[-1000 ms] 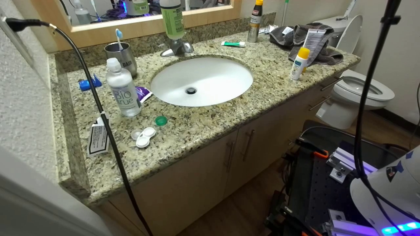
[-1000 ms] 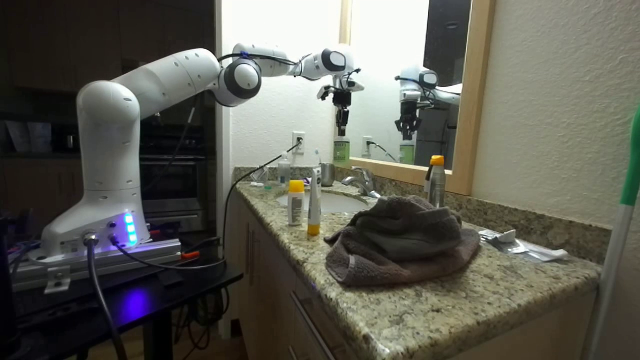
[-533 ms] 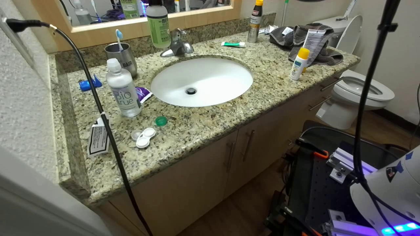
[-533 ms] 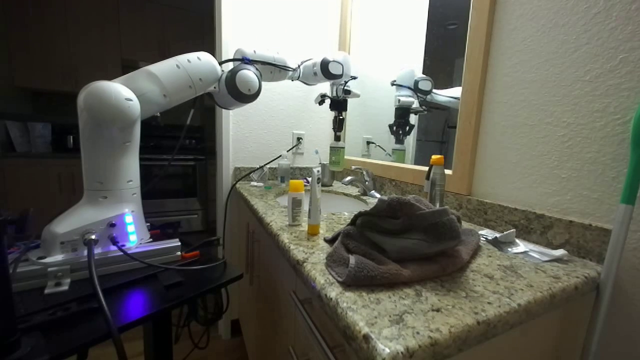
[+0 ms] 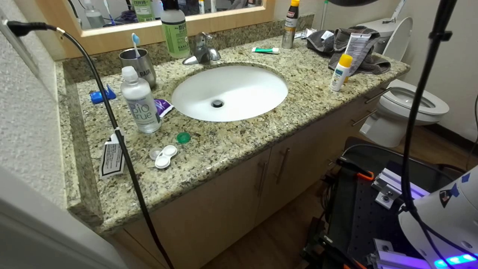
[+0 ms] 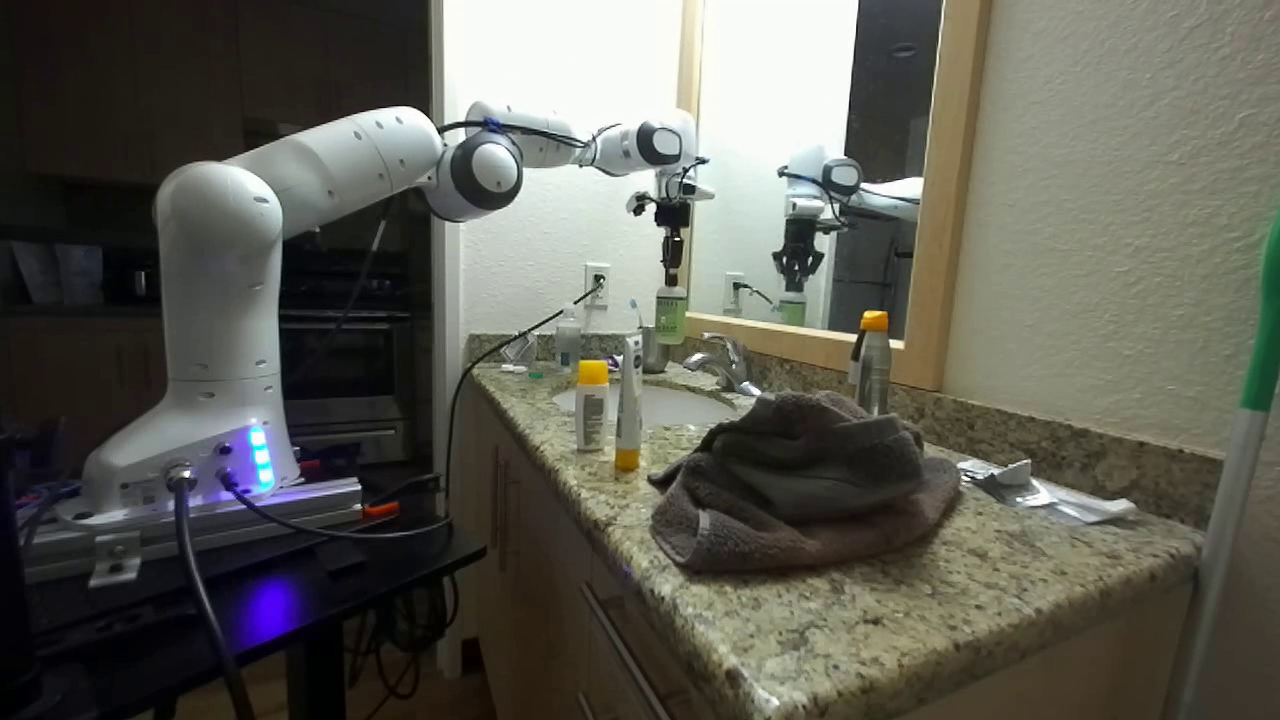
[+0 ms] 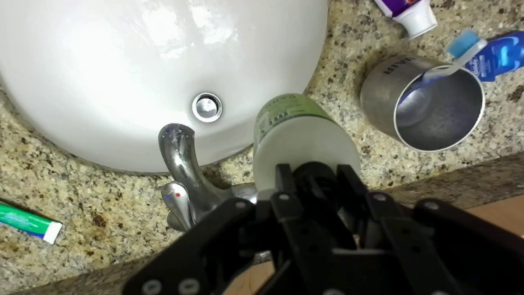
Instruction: Move the bottle which is at the right side of the tap to the left side of the tap
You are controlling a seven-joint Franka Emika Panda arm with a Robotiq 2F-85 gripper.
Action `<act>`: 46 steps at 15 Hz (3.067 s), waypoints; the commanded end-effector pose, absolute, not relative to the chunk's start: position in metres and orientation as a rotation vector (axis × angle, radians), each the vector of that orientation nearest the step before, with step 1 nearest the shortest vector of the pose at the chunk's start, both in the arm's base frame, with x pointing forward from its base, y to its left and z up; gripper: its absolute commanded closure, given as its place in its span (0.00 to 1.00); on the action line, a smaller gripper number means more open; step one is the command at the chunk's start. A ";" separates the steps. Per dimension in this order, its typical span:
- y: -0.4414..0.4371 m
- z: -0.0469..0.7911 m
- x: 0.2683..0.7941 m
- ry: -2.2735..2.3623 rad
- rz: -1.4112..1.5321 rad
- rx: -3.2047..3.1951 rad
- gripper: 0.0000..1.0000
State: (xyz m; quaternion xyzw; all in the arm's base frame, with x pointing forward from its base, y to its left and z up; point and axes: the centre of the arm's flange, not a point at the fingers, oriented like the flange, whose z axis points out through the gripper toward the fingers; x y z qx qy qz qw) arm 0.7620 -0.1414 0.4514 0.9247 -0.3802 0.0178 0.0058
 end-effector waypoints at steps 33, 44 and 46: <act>-0.165 0.380 0.846 -1.908 0.218 2.522 0.92; -0.174 0.366 0.853 -2.039 0.293 2.414 0.92; -0.173 0.367 0.854 -2.055 0.278 2.403 0.92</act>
